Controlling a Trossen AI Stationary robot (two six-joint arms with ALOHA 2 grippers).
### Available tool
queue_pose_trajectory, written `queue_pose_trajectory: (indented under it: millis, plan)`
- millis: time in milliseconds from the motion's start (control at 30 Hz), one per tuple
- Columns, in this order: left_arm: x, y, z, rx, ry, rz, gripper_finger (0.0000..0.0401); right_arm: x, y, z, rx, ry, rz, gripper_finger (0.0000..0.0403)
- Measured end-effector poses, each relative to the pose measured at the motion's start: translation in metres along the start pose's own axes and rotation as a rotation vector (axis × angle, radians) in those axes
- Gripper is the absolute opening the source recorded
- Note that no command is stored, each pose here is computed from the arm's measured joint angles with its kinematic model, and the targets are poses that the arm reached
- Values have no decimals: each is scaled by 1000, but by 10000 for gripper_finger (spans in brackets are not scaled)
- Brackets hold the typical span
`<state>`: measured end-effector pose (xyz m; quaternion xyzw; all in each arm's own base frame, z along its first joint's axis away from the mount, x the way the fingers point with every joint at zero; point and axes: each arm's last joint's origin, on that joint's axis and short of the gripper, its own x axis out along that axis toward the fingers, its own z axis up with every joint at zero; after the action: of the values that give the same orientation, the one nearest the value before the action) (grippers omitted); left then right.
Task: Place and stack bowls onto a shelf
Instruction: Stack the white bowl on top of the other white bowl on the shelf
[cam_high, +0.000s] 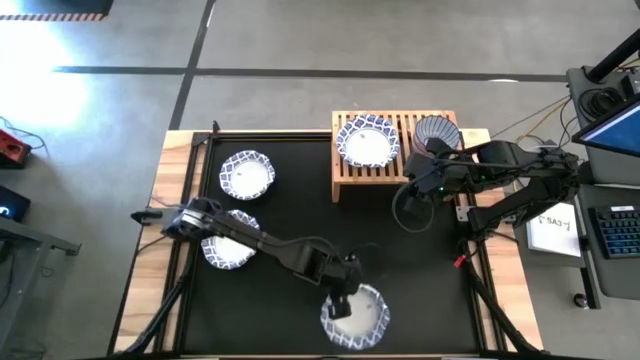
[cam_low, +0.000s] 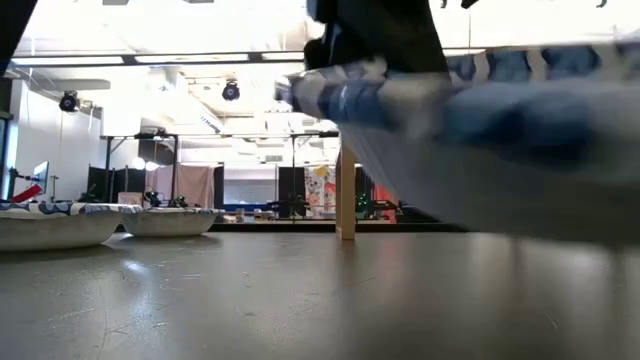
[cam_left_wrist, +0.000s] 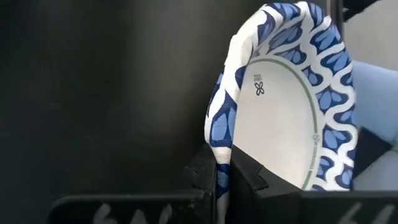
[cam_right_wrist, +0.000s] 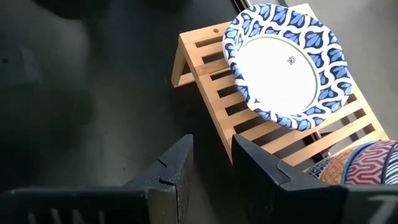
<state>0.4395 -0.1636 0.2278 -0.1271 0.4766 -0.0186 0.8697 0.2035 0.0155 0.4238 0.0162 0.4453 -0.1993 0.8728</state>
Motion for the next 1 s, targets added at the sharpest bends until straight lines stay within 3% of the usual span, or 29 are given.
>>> queue_pose_trajectory:
  millis: [200, 333, 767, 1000]
  plan:
    - [-45, 18, 37, 66, -21, 168, 0, 0, 0, -1, -8, 11, -4, 100]
    - [-68, 35, 53, 66, -17, 223, 0, 0, -1, -3, -16, 31, -11, 100]
    - [-98, 85, 80, 15, -76, 404, 0, 1, 2, -4, 16, 55, 67, 101]
    - [-128, 94, 96, 8, -191, 503, 0, 3, 3, -4, 30, 63, 73, 132]
